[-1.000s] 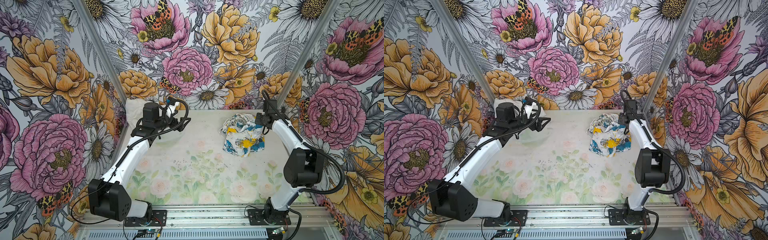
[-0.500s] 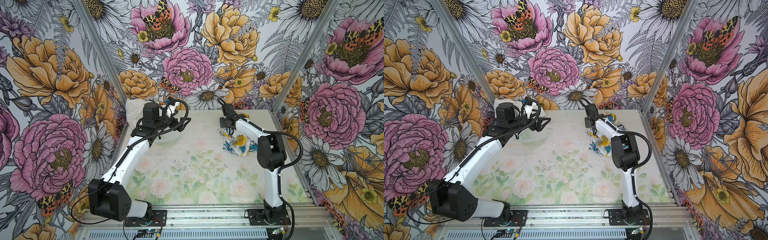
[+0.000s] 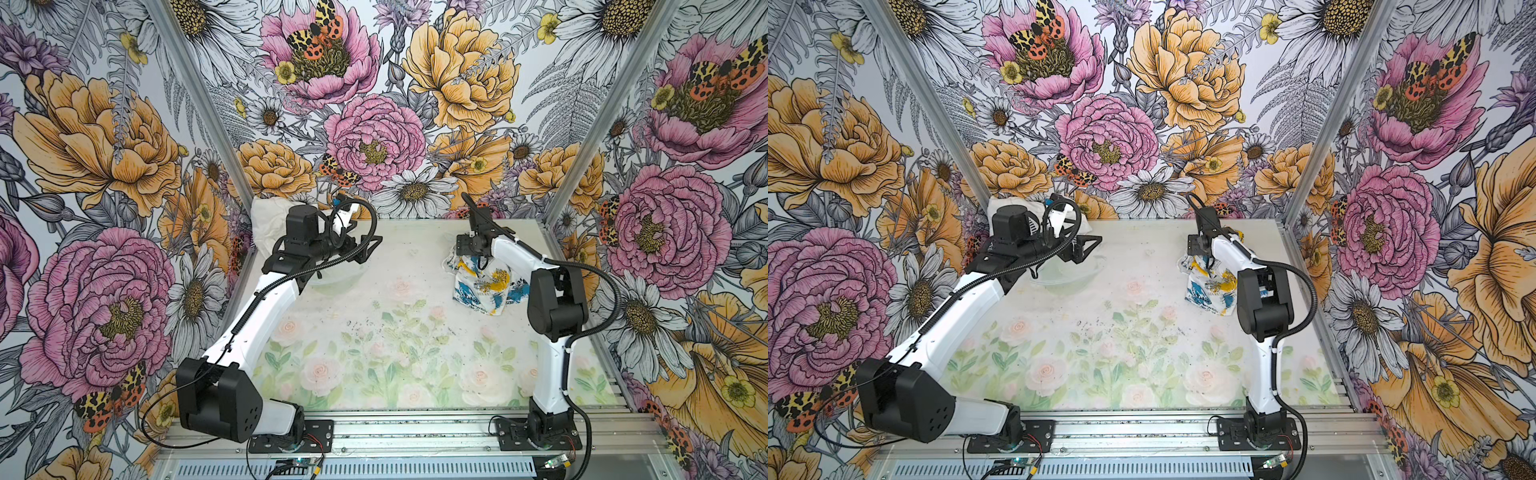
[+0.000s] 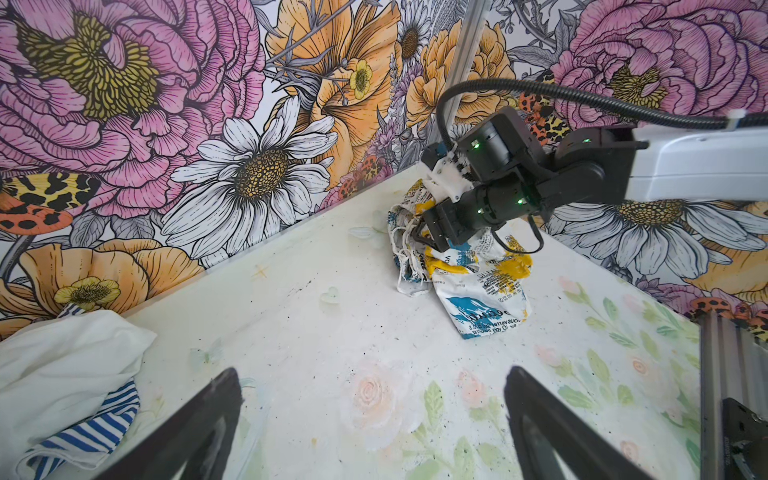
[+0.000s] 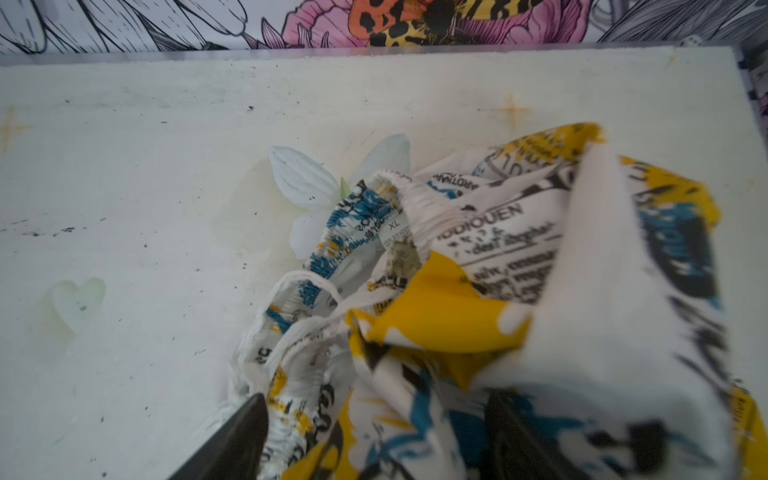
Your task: Pick out a specific cloth from the pile
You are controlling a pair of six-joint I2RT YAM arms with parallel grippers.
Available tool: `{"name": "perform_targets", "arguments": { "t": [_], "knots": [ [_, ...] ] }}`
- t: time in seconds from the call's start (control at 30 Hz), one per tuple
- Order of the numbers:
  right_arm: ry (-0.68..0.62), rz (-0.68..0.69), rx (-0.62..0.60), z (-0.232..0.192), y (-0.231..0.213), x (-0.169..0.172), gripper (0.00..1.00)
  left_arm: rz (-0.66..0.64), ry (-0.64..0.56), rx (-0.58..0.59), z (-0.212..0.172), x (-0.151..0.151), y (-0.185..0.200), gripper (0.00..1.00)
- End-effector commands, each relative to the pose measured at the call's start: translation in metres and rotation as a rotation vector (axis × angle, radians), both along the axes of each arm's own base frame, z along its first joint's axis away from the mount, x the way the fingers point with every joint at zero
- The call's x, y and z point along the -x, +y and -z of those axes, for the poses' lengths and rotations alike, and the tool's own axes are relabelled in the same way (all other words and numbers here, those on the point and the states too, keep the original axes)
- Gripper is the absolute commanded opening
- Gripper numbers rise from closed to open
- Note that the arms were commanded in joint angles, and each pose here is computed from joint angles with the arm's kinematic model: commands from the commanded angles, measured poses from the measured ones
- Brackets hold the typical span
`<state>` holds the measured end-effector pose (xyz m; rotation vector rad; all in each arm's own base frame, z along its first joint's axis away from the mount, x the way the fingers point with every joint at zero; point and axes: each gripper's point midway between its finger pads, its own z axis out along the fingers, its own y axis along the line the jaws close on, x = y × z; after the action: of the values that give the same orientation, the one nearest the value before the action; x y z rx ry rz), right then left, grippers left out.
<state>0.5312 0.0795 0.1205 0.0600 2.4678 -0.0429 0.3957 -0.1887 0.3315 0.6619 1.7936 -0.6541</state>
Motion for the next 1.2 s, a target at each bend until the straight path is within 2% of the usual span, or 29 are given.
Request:
{"name": "perform_targets", "arguments": {
  "t": [0.0,0.13,0.2,0.27,0.3,0.37,0.43,0.6,0.73,1.17],
  "knots": [
    [-0.157,0.046,-0.02,-0.066,-0.018,0.015,0.89,0.034,-0.022,0.028,-0.016,0.003,-0.009,0.99],
    [-0.159,0.192,-0.061,-0.057,-0.07,0.046,0.91,0.035,-0.019,0.018,-0.014,0.004,-0.011,0.99],
    [-0.121,0.289,-0.07,-0.038,-0.102,0.061,0.91,0.039,-0.02,0.008,-0.013,0.005,-0.014,0.99],
    [-0.08,0.352,-0.13,-0.013,-0.125,0.073,0.88,0.047,-0.018,0.003,-0.012,0.007,-0.017,0.99],
    [-0.068,0.373,-0.179,-0.001,-0.135,0.077,0.83,0.049,-0.019,0.001,-0.012,0.008,-0.018,0.99],
    [-0.069,0.403,-0.291,0.014,-0.15,0.079,0.63,0.052,-0.021,-0.005,-0.011,0.009,-0.02,0.99],
    [-0.08,0.439,-0.353,0.023,-0.166,0.08,0.6,0.056,-0.021,-0.012,-0.01,0.01,-0.022,0.99],
    [-0.056,0.452,-0.379,0.037,-0.176,0.073,0.59,0.06,-0.017,-0.021,-0.008,0.011,-0.025,0.99],
    [-0.012,0.489,-0.399,0.057,-0.178,0.073,0.46,0.057,-0.014,-0.035,-0.004,0.01,-0.025,0.99],
    [0.116,0.563,-0.355,0.095,-0.193,0.109,0.45,0.059,-0.005,-0.04,-0.002,0.009,-0.027,0.99]
  ]
}}
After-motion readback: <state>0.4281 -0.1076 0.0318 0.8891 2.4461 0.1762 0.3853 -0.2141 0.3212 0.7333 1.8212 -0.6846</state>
